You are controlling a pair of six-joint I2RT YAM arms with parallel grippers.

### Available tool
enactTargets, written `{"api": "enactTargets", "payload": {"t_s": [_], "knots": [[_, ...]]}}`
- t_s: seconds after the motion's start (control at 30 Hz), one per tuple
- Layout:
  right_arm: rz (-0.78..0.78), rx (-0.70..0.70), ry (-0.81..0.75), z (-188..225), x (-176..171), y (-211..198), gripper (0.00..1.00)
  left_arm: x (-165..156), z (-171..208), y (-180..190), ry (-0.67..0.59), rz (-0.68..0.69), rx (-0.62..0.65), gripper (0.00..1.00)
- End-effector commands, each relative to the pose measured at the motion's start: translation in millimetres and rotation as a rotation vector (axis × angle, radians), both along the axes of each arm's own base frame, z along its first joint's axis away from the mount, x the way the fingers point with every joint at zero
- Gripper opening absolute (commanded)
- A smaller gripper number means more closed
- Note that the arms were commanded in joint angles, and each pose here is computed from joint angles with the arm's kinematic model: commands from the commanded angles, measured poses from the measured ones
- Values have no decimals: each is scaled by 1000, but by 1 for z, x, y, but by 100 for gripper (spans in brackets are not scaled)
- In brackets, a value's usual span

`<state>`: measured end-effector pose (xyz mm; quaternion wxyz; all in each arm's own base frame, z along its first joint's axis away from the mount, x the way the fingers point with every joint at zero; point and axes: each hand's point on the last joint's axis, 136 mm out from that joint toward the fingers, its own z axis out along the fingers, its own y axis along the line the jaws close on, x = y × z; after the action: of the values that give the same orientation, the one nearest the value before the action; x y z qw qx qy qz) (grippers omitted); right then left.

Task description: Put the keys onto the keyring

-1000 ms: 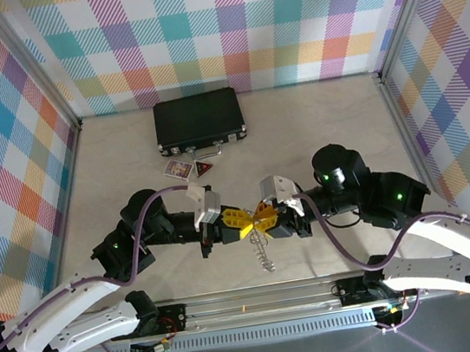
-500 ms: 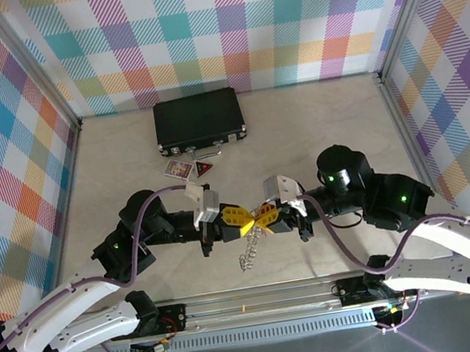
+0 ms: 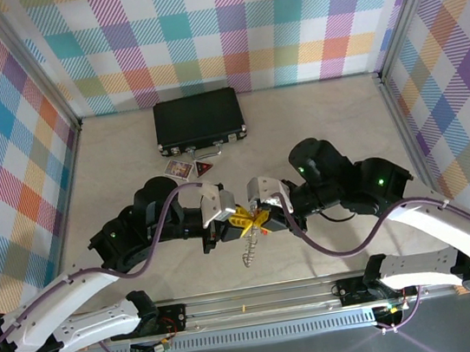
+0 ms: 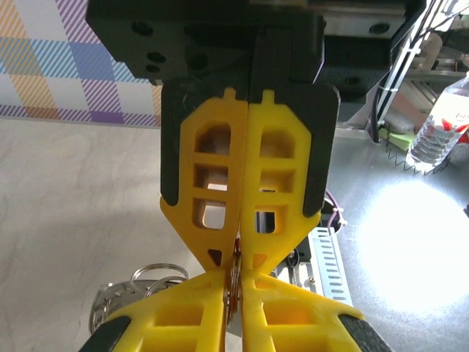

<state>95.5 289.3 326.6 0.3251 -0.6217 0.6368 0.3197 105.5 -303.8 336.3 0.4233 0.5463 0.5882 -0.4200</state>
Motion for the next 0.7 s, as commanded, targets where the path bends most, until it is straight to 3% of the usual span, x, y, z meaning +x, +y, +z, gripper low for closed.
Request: {"api": "enactTargets", "payload": {"t_s": [0.0, 0.07, 0.17, 0.37, 0.53, 0.67], "knots": [[52, 53, -17, 22, -8, 2, 0, -5, 1, 1, -16, -23, 17, 14], [55, 51, -11, 21, -9, 3, 0, -5, 1, 1, -17, -28, 13, 13], [54, 51, -4, 19, -9, 4, 0, -6, 5, 0, -17, -32, -10, 0], [31, 71, 1, 18, -6, 6, 0, -9, 26, 2, -26, -23, -129, 0], [2, 139, -22, 25, -5, 3, 15, -17, 46, 3, -14, -49, -268, 0], [0, 195, -24, 34, -9, 0, 17, -20, 56, 2, -6, -74, -356, 0]]}}
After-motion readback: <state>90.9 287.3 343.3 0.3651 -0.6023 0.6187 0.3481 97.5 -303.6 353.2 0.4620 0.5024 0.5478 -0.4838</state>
